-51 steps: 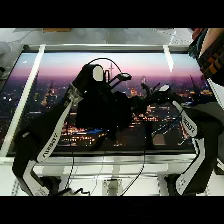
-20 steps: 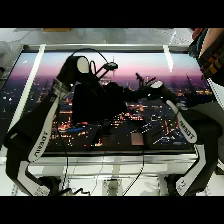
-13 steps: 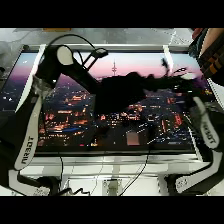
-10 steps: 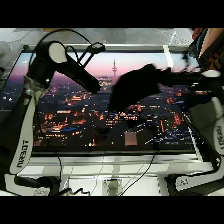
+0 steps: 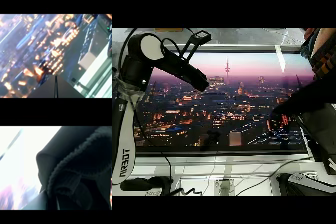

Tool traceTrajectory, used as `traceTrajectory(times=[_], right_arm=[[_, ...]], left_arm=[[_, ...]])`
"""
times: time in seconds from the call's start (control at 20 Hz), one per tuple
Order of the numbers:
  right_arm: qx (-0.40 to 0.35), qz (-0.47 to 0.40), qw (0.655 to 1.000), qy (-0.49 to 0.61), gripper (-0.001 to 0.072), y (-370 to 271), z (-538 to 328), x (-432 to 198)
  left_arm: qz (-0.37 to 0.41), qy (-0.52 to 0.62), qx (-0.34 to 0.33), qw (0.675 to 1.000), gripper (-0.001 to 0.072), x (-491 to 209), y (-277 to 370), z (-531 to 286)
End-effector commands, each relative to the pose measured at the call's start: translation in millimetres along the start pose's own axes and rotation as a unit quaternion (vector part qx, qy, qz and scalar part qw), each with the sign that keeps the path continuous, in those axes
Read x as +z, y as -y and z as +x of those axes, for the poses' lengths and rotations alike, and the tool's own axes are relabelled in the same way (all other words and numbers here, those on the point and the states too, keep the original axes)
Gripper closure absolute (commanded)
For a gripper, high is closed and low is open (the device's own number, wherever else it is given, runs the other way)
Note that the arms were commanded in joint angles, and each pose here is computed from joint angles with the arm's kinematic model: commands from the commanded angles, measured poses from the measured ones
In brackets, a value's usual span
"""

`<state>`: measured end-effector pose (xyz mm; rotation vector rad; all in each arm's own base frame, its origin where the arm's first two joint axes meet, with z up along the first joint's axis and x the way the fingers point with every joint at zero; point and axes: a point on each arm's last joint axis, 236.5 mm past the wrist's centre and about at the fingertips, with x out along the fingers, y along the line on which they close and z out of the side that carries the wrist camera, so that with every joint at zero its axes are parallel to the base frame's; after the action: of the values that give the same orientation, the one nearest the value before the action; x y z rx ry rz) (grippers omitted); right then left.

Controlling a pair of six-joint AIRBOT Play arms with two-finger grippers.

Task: Fold the clothes and pants, and hang the long-sleeved shirts on hangers.

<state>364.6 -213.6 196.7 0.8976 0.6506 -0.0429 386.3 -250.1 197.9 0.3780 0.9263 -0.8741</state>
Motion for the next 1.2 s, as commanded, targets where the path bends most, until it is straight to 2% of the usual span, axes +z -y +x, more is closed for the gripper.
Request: traceTrajectory(times=[0.0, 0.2, 0.3, 0.45, 0.5, 0.6, 0.65, 0.8, 0.85, 0.95, 1.0, 1.15], right_arm=[[-0.102, 0.097, 0.986, 0.091, 0.0694, 77, -88, 18], [-0.248, 0.198, 0.936, 0.154, 0.0695, 163, -178, -3], [-0.311, 0.291, 0.891, 0.158, 0.0694, 195, -210, -32], [-0.364, 0.316, 0.867, 0.124, 0.0692, 212, -227, -62], [-0.366, 0.312, 0.866, 0.134, 0.0608, 214, -229, -58], [-0.369, 0.31, 0.865, 0.138, 0.0106, 216, -230, -56], [-0.369, 0.309, 0.865, 0.14, 0.0002, 216, -231, -55], [-0.33, 0.304, 0.88, 0.158, 0.0023, 204, -220, -40], [-0.312, 0.299, 0.888, 0.161, 0.0137, 197, -213, -33], [-0.281, 0.279, 0.906, 0.147, 0.0598, 178, -190, -24], [-0.27, 0.256, 0.919, 0.131, 0.0692, 167, -174, -20], [-0.23, 0.135, 0.963, 0.044, 0.0693, 108, -94, -16]], left_arm=[[0.002, 0.001, 0.011, 1.0, 0.0698, 0, -3, -5], [0.003, 0.0, 0.015, 1.0, 0.0698, -1, -5, -5], [0.004, -0.002, 0.019, 1.0, 0.0697, -2, -7, -5], [0.004, -0.005, 0.024, 1.0, 0.0697, -3, -10, -5], [0.004, -0.005, 0.025, 1.0, 0.0697, -3, -10, -5], [0.004, -0.005, 0.025, 1.0, 0.0697, -3, -10, -5], [0.004, -0.005, 0.025, 1.0, 0.0697, -3, -10, -5], [0.003, -0.005, 0.024, 1.0, 0.0697, -3, -10, -4], [0.003, -0.006, 0.024, 1.0, 0.0697, -3, -10, -4], [0.003, -0.006, 0.024, 1.0, 0.0697, -4, -10, -3], [0.003, -0.006, 0.024, 1.0, 0.0697, -4, -10, -3], [0.003, -0.006, 0.024, 1.0, 0.0697, -4, -10, -3]])
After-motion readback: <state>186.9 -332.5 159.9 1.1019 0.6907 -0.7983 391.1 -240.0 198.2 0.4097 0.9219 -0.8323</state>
